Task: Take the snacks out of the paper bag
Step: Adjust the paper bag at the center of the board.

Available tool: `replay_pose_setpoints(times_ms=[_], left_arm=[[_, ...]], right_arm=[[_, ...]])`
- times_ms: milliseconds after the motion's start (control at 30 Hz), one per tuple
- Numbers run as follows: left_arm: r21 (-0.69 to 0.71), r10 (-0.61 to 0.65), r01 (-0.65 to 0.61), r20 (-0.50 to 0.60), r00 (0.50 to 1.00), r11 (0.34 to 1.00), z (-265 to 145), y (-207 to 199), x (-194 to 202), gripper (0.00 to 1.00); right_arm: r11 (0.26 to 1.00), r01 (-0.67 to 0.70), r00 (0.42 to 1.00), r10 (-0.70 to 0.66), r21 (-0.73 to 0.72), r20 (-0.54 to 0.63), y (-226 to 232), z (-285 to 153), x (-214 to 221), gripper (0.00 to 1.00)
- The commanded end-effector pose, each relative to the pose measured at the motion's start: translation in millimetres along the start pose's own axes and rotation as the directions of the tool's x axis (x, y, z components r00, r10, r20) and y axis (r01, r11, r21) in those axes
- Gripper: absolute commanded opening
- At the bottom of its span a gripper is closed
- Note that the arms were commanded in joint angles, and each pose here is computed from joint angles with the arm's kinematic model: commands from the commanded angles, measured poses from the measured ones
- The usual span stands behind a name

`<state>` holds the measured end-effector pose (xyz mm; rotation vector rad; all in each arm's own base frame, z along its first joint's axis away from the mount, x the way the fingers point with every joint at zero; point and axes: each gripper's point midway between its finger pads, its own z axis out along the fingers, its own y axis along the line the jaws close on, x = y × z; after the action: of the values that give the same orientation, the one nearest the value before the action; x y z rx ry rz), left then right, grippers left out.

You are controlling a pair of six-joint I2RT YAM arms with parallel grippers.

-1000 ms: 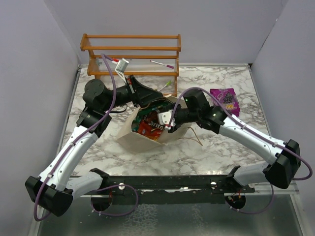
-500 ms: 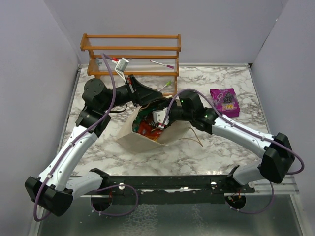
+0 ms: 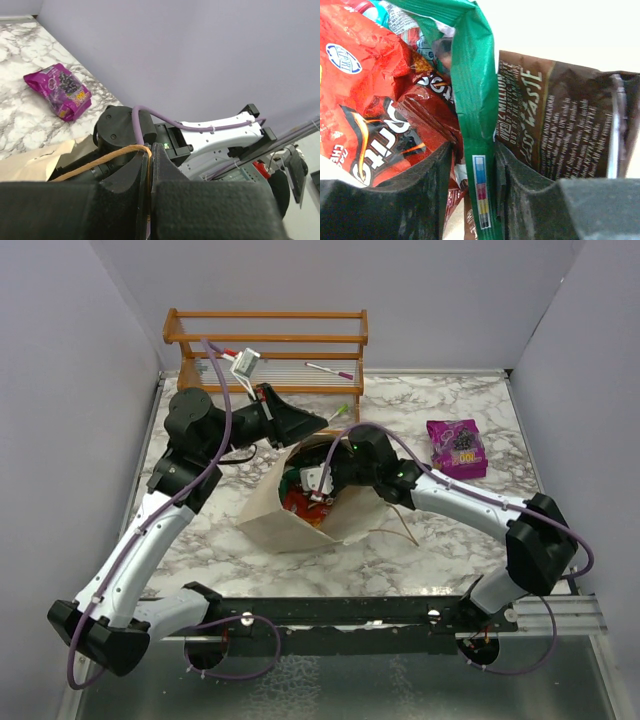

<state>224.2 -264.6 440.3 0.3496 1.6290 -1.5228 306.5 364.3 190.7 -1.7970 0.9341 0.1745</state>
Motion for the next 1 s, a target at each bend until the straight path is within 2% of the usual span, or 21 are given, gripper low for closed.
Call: replay_pose_setpoints(times_ms=[0,133,233,267,433,567,733,867,967], left_arm=[[-0.051,0.084,-0.083,0.035,0.996,0.995,1,-9,-22,0.0],[-0.227,0.146,-0.134,0.036,0.989,0.965,-3,9,-42,0.0],[-0.32,0.227,-0.209,0.017,0.974,0.924,-9,22,-56,0.0],[-0.339,0.266,-0.251,0.0,0.964,0.907,-10,25,-61,0.0],[-0.453,0.405,-0.382,-0.05,0.913,0.805,-21,42,-97,0.0],[-0.449,0.536,-0.51,-0.079,0.841,0.734,-28,33,-121,0.0],[-0.474,0.614,-0.592,-0.128,0.779,0.652,-33,36,-135,0.0],[-0.449,0.622,-0.607,-0.133,0.772,0.656,-29,36,-132,0.0],[-0.348,0.585,-0.589,-0.128,0.801,0.729,-16,35,-111,0.0]], right_arm=[[0.996,-0.004,1.0,0.002,0.085,0.024,-26,3,-10,0.32],[0.992,-0.035,0.999,0.029,0.118,0.046,-35,5,-14,0.17],[0.986,-0.077,0.995,0.068,0.146,0.069,-47,10,-19,0.03],[0.984,-0.087,0.994,0.076,0.152,0.077,-51,13,-20,0.01],[0.971,-0.146,0.987,0.13,0.191,0.097,-73,27,-23,0.01],[0.946,-0.214,0.975,0.193,0.244,0.11,-99,36,-25,0.01],[0.925,-0.297,0.954,0.278,0.235,0.112,-106,47,-23,0.01],[0.92,-0.333,0.941,0.309,0.209,0.137,-101,47,-28,0.01],[0.915,-0.361,0.93,0.338,0.181,0.146,-93,45,-31,0.01]])
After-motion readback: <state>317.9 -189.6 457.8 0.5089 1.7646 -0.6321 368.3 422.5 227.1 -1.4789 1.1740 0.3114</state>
